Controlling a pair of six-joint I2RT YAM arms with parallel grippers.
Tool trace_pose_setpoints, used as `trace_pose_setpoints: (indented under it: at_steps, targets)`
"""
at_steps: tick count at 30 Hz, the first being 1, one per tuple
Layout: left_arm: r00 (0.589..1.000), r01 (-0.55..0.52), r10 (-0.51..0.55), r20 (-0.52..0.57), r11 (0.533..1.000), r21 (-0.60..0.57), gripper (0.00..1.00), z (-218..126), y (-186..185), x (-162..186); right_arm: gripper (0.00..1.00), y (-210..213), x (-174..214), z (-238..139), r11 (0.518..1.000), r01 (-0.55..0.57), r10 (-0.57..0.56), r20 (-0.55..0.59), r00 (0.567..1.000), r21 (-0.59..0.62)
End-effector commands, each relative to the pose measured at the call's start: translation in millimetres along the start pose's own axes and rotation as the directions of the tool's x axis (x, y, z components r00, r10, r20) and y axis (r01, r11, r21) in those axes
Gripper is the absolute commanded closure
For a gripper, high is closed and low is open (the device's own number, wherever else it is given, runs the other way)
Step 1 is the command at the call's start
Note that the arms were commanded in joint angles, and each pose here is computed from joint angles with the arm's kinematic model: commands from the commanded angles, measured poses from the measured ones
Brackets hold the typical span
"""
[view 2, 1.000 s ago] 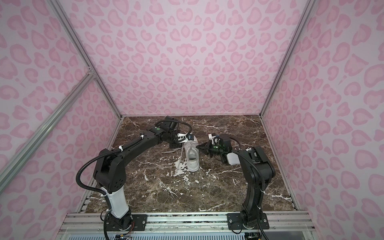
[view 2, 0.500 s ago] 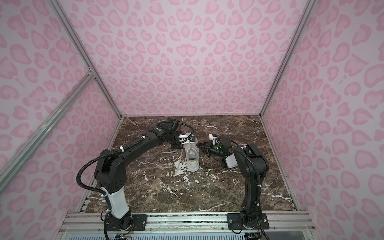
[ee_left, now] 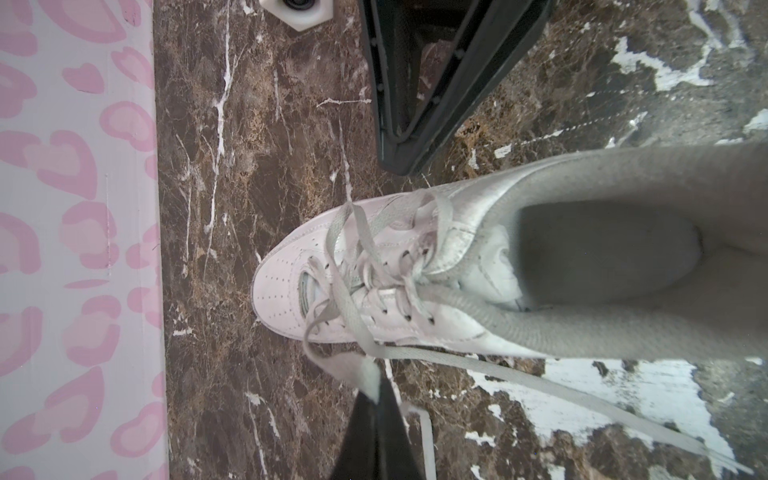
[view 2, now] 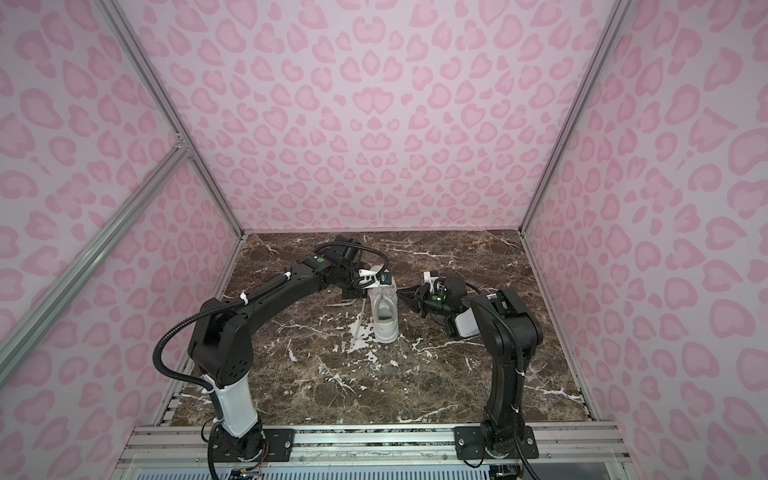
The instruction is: Tie the shoes
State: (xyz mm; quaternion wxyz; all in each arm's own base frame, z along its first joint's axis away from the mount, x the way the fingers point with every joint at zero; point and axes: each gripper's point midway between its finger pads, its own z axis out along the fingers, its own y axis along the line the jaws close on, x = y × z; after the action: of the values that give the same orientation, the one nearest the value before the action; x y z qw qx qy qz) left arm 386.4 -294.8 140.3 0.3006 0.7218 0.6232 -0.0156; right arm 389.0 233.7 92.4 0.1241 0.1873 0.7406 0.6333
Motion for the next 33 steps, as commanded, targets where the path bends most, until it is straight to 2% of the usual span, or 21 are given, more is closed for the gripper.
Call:
trace_pose_setpoints:
  at_steps: [1, 11, 33]
  targets:
    - [1.0, -0.01, 0.01, 0.003, 1.0, -0.005, 0.97, 2.7, 1.3, -0.3, 0.9, -11.9, 2.7, 2.2, 0.999, 0.015, -0.014, -0.011, 1.0, 0.043]
    - [1.0, -0.009, 0.009, -0.001, 1.0, -0.007, 0.97, 1.8, 1.1, 0.7, 0.94, -6.7, 13.0, 15.8, 1.0, 0.022, -0.022, -0.058, 0.998, 0.011]
    - [1.0, -0.012, 0.012, -0.004, 1.0, -0.015, 0.97, 1.3, 2.4, 1.7, 0.95, 38.1, 17.5, 20.7, 0.98, -0.004, -0.013, -0.085, 0.996, -0.199]
